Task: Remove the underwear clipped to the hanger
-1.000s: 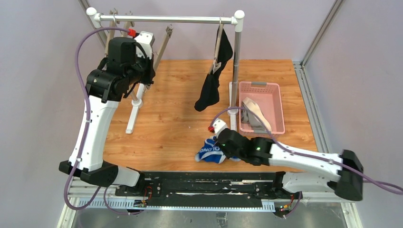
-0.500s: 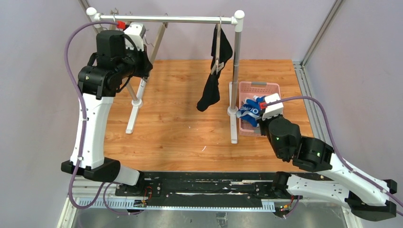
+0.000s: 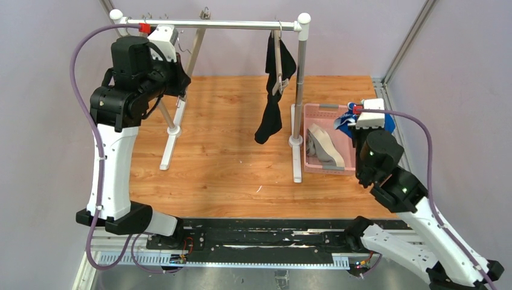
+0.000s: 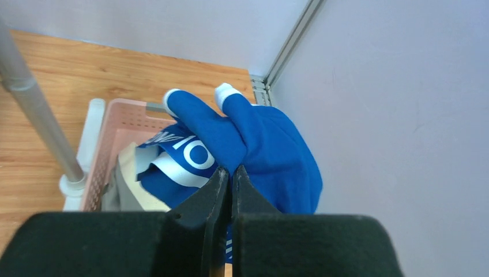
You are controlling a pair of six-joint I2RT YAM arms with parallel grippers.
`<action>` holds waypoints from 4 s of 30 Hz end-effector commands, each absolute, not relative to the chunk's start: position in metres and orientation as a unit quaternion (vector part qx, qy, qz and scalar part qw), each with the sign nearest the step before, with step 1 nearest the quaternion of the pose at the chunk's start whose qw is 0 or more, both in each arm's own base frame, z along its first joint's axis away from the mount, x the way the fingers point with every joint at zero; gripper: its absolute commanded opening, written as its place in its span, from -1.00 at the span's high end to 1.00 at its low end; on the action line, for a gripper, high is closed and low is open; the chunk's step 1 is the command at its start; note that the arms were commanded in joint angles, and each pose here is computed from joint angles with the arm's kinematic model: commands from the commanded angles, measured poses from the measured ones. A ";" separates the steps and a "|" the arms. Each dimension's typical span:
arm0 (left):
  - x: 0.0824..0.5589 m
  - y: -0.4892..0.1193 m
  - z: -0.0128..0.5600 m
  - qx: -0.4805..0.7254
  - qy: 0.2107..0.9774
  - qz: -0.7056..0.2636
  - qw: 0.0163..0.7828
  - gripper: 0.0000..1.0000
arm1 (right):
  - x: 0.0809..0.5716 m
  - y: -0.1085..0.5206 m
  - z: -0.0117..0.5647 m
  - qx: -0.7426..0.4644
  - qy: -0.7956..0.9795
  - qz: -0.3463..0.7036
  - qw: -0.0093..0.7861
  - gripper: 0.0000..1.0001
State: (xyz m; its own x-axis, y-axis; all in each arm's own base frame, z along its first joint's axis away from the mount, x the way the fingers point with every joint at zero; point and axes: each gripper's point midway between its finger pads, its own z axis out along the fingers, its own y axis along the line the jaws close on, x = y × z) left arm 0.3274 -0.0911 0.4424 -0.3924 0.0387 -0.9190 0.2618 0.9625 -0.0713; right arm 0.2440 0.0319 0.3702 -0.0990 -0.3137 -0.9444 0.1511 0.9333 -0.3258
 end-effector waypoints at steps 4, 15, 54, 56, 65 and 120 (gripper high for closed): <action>0.335 -0.084 0.471 0.086 0.806 -0.096 0.577 1.00 | 0.298 0.043 0.307 -0.088 0.786 -0.114 0.601 0.99; 0.360 -0.078 0.473 0.075 0.807 -0.094 0.578 1.00 | 0.331 0.059 0.200 -0.097 0.852 -0.025 0.514 0.99; 0.307 -0.050 0.525 0.056 0.756 -0.062 0.649 0.11 | 0.323 0.054 0.198 -0.065 0.862 -0.008 0.503 0.16; 0.296 -0.055 0.530 0.070 0.748 -0.074 0.656 0.29 | 0.319 0.058 0.216 -0.065 0.847 0.011 0.527 0.41; 0.269 -0.105 0.544 0.143 0.722 -0.141 0.663 0.42 | 0.305 0.106 0.311 -0.099 0.774 0.128 0.612 0.99; 0.370 -0.275 0.507 0.245 0.682 -0.230 0.649 -0.33 | 0.256 0.287 0.320 -0.313 0.704 0.161 0.617 0.99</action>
